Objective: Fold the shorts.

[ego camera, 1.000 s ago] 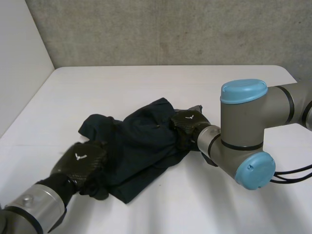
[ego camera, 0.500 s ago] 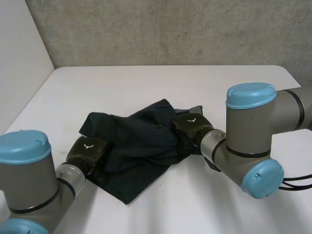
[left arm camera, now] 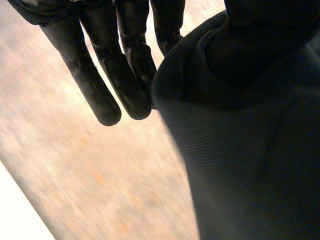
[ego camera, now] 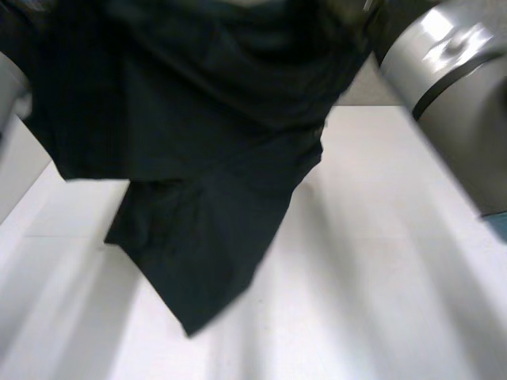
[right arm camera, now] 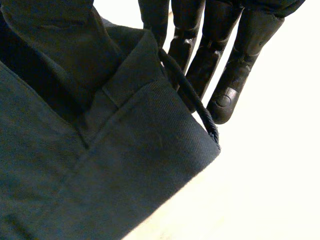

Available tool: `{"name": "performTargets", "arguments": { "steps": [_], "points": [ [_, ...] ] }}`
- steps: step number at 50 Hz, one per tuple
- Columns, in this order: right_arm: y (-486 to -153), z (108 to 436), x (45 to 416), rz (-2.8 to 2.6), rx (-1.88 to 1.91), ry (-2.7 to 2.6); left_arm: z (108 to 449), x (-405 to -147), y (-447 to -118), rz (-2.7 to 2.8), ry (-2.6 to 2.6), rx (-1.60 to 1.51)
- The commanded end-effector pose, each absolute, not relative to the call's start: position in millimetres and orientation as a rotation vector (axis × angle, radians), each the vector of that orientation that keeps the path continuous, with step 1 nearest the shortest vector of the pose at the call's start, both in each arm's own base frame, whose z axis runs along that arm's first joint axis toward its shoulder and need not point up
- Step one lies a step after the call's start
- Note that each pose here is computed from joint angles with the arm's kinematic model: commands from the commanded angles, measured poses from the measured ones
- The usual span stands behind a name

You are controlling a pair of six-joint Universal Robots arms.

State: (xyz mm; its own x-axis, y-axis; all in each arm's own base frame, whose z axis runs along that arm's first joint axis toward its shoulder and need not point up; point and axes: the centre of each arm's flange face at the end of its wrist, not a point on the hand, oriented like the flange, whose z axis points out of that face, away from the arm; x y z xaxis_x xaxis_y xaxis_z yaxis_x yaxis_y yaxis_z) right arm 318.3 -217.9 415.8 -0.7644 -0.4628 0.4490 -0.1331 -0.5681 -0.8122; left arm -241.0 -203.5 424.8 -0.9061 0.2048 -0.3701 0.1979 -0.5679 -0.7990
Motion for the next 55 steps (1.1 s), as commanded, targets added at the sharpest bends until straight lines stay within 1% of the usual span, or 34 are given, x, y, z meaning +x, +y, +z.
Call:
{"name": "performTargets", "arguments": {
  "steps": [1, 3, 5, 8, 11, 15, 18, 19, 21, 22, 23, 25, 26, 27, 29, 30, 31, 34, 35, 37, 38, 39, 41, 42, 43, 45, 47, 49, 50, 51, 55],
  "points": [
    [-180, 472, 293, -2.586, -0.847, 1.119, 474, -226, -162, 2.736, -1.344, -0.63],
    [-173, 478, 287, -2.601, -0.833, 1.1, 480, -223, -152, 2.735, -1.322, -0.625],
    [-159, 486, 279, -2.615, -0.821, 1.074, 487, -219, -137, 2.737, -1.287, -0.616],
    [-142, 496, 267, -2.623, -0.814, 1.068, 491, -216, -124, 2.732, -1.259, -0.611],
    [-134, 499, 261, -2.616, -0.819, 1.082, 493, -214, -108, 2.708, -1.243, -0.625],
    [-130, 494, 258, -2.585, -0.842, 1.138, 484, -215, -107, 2.678, -1.281, -0.65],
    [-139, 479, 260, -2.533, -0.881, 1.244, 467, -221, -116, 2.632, -1.351, -0.691],
    [-150, 462, 264, -2.482, -0.918, 1.333, 452, -227, -125, 2.589, -1.412, -0.729],
    [-164, 443, 270, -2.423, -0.956, 1.418, 432, -236, -140, 2.531, -1.495, -0.778],
    [-181, 422, 280, -2.36, -0.99, 1.504, 423, -240, -149, 2.507, -1.531, -0.796],
    [-189, 410, 284, -2.325, -1.009, 1.546, 406, -248, -167, 2.463, -1.596, -0.825],
    [-203, 391, 292, -2.268, -1.038, 1.612, 391, -255, -185, 2.429, -1.648, -0.849],
    [-214, 374, 298, -2.221, -1.061, 1.665, 381, -259, -195, 2.411, -1.677, -0.858],
    [-221, 365, 301, -2.197, -1.07, 1.696, 365, -264, -215, 2.391, -1.729, -0.871],
    [-235, 351, 305, -2.167, -1.082, 1.742, 352, -269, -236, 2.382, -1.767, -0.873],
    [-250, 336, 308, -2.14, -1.09, 1.79, 346, -272, -246, 2.378, -1.778, -0.873],
    [-258, 329, 310, -2.129, -1.096, 1.81, 335, -279, -266, 2.375, -1.791, -0.873],
    [-285, 305, 319, -2.105, -1.116, 1.862, 317, -292, -295, 2.361, -1.812, -0.875],
    [-291, 301, 321, -2.112, -1.116, 1.866, 308, -300, -311, 2.355, -1.816, -0.884],
    [-304, 295, 326, -2.151, -1.112, 1.855, 300, -308, -327, 2.36, -1.811, -0.882],
    [-318, 290, 331, -2.217, -1.09, 1.831, 296, -311, -334, 2.364, -1.809, -0.879],
    [-325, 288, 333, -2.262, -1.077, 1.811, 289, -318, -349, 2.371, -1.801, -0.875],
    [-339, 287, 338, -2.367, -1.042, 1.757, 283, -325, -363, 2.386, -1.784, -0.868],
    [-350, 285, 342, -2.472, -1.007, 1.694, 279, -328, -370, 2.394, -1.776, -0.864],
    [-356, 284, 344, -2.521, -0.987, 1.661, 273, -334, -383, 2.415, -1.752, -0.854],
    [-365, 280, 348, -2.599, -0.97, 1.59, 268, -340, -394, 2.445, -1.71, -0.843],
    [-374, 262, 352, -2.636, -1.007, 1.567, 258, -350, -404, 2.475, -1.654, -0.84],
    [-380, 244, 352, -2.612, -1.077, 1.62, 251, -351, -410, 2.487, -1.639, -0.843],
    [-379, 229, 353, -2.56, -1.151, 1.678, 247, -353, -410, 2.487, -1.635, -0.85],
    [-377, 223, 354, -2.528, -1.185, 1.707, 245, -355, -410, 2.489, -1.623, -0.857],
    [-363, 212, 352, -2.38, -1.27, 1.827, 243, -358, -406, 2.477, -1.639, -0.852]
  ]
}}
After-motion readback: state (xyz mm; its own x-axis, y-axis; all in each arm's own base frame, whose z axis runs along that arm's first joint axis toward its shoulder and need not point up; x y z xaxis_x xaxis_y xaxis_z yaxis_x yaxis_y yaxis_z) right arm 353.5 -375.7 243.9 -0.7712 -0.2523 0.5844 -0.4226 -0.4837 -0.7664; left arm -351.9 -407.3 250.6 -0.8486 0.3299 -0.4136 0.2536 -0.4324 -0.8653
